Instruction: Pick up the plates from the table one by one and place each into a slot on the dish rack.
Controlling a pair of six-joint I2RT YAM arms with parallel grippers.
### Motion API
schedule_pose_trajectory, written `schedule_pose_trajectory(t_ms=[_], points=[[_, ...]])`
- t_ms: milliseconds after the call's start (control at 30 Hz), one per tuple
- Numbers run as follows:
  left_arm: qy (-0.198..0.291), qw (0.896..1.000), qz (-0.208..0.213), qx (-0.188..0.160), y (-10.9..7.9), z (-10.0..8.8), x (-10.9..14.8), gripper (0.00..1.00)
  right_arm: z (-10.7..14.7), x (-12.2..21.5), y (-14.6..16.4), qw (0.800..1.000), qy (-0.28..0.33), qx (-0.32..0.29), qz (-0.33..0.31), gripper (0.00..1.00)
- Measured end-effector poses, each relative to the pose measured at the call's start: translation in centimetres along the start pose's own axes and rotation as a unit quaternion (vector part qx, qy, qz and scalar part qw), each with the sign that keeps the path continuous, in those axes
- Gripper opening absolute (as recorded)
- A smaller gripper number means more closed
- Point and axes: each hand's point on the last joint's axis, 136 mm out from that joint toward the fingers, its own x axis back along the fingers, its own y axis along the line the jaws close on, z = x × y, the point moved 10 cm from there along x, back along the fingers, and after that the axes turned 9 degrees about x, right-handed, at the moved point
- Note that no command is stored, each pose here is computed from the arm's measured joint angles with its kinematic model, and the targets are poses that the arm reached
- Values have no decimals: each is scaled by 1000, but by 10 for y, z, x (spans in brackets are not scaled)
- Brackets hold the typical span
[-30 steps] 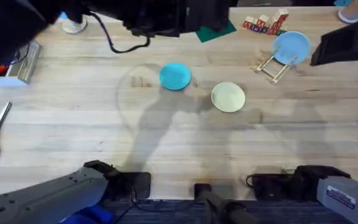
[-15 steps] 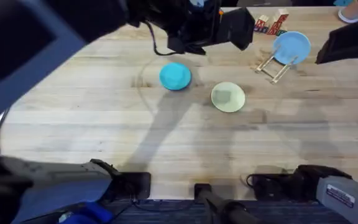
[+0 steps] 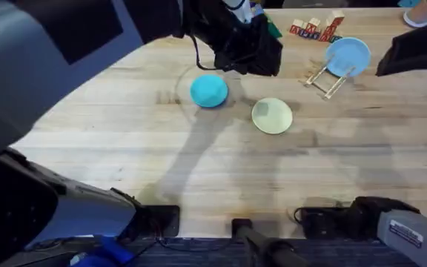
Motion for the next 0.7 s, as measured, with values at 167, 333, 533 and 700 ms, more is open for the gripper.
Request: schedule_pose_trajectory(t_ms=[167,333,533,700], points=[[3,1000,5,0,-1,0,0,40,0,0,0,1000,0,0,0,995],[11,1000,11,1,-1,2,0,40,0,0,0,1000,0,0,0,995],[31,998,41,-20,-5,5,1,42,-1,0,0,1000,-3,0,0,995],[41,997,61,-38,-7,6,2,42,-1,0,0,1000,-3,1,0,996]])
